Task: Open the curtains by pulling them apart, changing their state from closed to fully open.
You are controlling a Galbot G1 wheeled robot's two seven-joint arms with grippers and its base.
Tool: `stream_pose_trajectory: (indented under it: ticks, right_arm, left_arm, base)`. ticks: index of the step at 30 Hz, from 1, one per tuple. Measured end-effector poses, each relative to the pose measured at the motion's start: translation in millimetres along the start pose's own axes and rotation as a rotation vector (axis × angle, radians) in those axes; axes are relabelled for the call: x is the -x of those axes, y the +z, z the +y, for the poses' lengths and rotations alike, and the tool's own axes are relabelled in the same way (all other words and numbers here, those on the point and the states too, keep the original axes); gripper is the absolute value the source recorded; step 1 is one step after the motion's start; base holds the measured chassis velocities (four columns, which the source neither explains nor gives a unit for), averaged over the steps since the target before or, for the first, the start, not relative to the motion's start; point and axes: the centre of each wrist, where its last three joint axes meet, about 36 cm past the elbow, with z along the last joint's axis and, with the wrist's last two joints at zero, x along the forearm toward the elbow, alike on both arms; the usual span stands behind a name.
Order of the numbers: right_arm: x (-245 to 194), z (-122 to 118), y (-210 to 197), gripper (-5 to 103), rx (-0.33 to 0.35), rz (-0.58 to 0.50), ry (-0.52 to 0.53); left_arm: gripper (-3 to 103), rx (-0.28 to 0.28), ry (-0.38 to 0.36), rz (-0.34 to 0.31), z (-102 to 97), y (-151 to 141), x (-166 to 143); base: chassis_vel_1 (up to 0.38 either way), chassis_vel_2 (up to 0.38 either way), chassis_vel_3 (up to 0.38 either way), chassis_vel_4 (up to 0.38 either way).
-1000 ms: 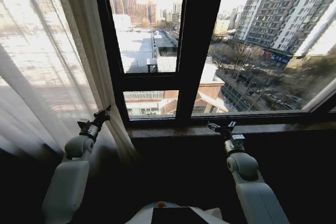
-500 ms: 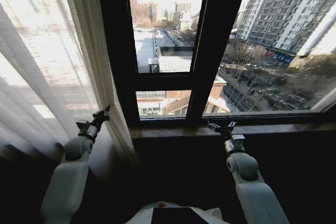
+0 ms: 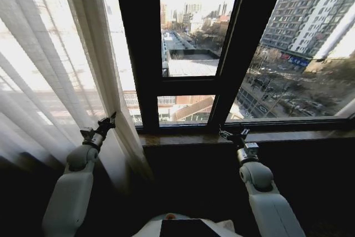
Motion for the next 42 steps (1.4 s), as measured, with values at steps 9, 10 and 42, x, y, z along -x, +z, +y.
stream_pose_trajectory:
  ticks: [9,10,42]
  right_arm:
    - [-1,1,0,100,0.0,-0.001,-0.003]
    - [-1,1,-1,100,0.0,-0.001,-0.003]
    - [-3,2,-1,100,0.006,-0.005,-0.007]
  left_arm:
    - [0,0.003,-0.003,-0.004,0.6,-2,-4]
    - [0,0.003,-0.003,-0.005,0.6,-2,-5]
    - [0,0.008,-0.009,-0.006,1.0,-3,-14]
  base:
    - [0.162,0.166,-0.174,-0.171]
    - [0.153,0.172,-0.171,-0.147]
    - [0.3,0.304,-0.296,-0.299]
